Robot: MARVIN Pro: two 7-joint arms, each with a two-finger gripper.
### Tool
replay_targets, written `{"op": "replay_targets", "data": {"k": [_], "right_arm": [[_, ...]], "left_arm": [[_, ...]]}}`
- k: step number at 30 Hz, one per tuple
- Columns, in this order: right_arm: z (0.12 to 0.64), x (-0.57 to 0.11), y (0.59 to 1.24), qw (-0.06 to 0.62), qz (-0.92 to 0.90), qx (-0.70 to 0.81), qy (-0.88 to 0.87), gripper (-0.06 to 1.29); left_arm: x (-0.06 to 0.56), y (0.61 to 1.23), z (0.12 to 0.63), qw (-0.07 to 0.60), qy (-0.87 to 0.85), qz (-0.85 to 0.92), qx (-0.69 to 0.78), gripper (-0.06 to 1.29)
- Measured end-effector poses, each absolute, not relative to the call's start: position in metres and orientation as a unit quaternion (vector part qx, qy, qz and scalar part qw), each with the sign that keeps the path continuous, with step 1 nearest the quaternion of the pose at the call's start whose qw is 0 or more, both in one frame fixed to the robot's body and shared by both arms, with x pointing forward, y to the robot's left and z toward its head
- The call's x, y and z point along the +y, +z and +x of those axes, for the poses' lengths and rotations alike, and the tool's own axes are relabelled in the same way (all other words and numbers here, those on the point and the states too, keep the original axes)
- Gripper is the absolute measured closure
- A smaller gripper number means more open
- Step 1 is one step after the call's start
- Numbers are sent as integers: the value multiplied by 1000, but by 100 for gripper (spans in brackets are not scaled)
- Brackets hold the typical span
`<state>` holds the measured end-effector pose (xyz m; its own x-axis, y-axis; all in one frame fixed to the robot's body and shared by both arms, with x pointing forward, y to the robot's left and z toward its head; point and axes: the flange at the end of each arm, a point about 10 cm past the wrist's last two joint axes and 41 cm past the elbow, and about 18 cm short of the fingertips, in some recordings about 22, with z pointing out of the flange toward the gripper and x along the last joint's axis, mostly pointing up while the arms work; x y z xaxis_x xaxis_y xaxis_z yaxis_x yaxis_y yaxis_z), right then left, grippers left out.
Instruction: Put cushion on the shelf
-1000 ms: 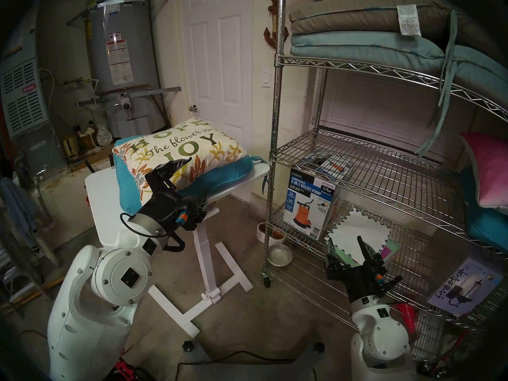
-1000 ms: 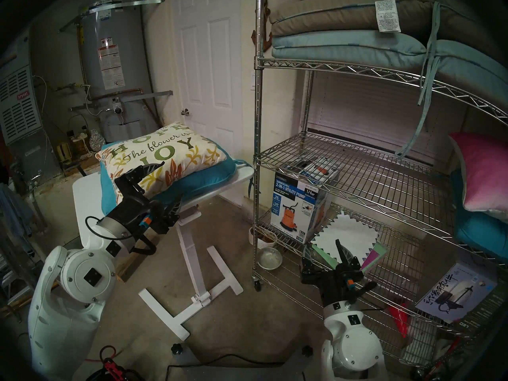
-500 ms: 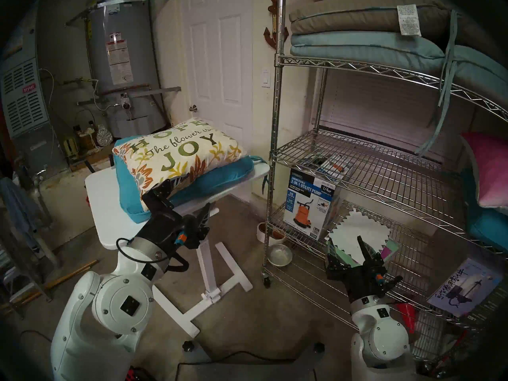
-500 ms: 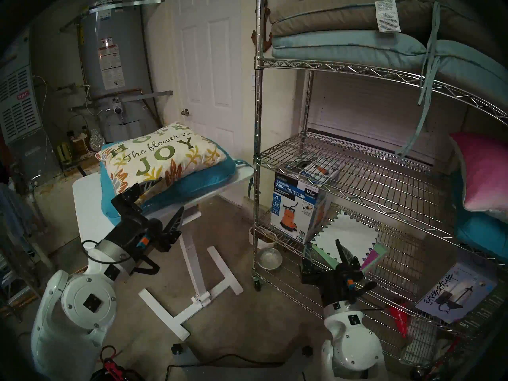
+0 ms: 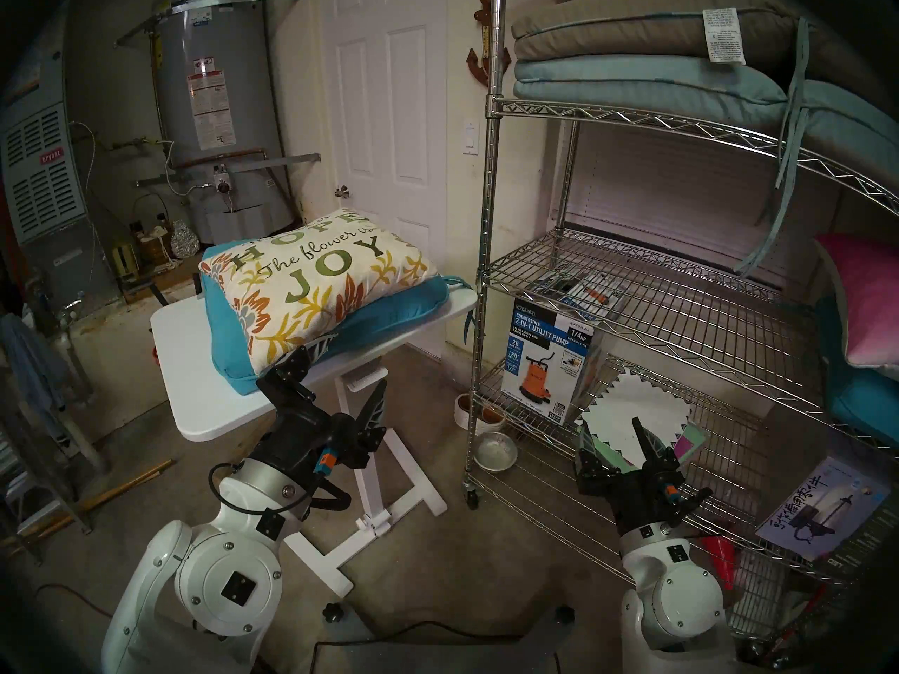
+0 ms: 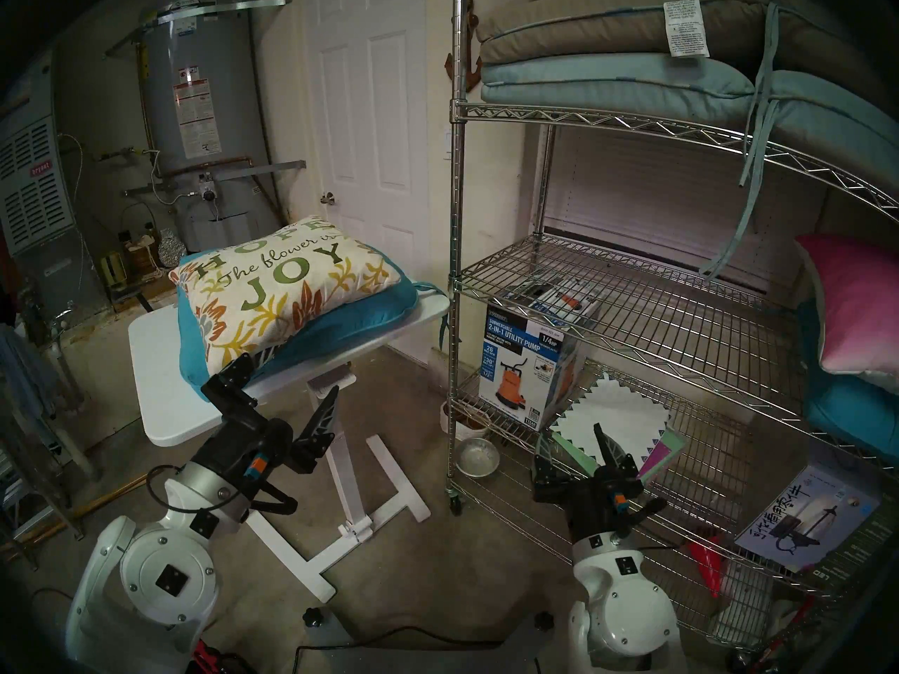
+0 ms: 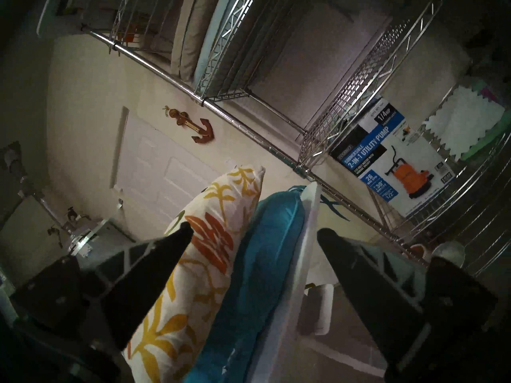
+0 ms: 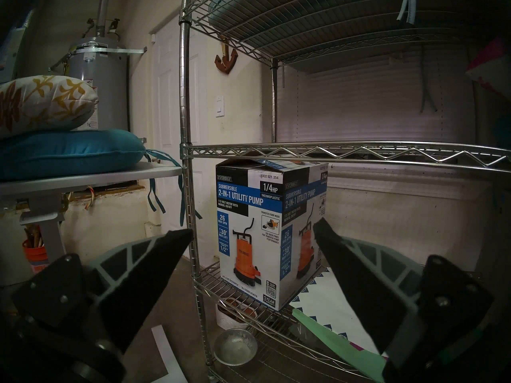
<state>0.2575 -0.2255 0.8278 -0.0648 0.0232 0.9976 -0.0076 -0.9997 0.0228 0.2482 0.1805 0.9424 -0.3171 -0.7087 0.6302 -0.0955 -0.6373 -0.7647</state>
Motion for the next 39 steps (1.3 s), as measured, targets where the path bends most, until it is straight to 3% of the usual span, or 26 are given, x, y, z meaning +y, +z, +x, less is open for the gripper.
{"op": "replay_targets", "data": {"k": [19,39], "right_arm": [[257,-226,827,10,684,6,729,-2],[257,-226,827,10,684,6,729,-2]], "left_arm": [[193,941,217,115,-805,-536,226,-3],[200,935,198,92,-820,-525,207,-3]]}}
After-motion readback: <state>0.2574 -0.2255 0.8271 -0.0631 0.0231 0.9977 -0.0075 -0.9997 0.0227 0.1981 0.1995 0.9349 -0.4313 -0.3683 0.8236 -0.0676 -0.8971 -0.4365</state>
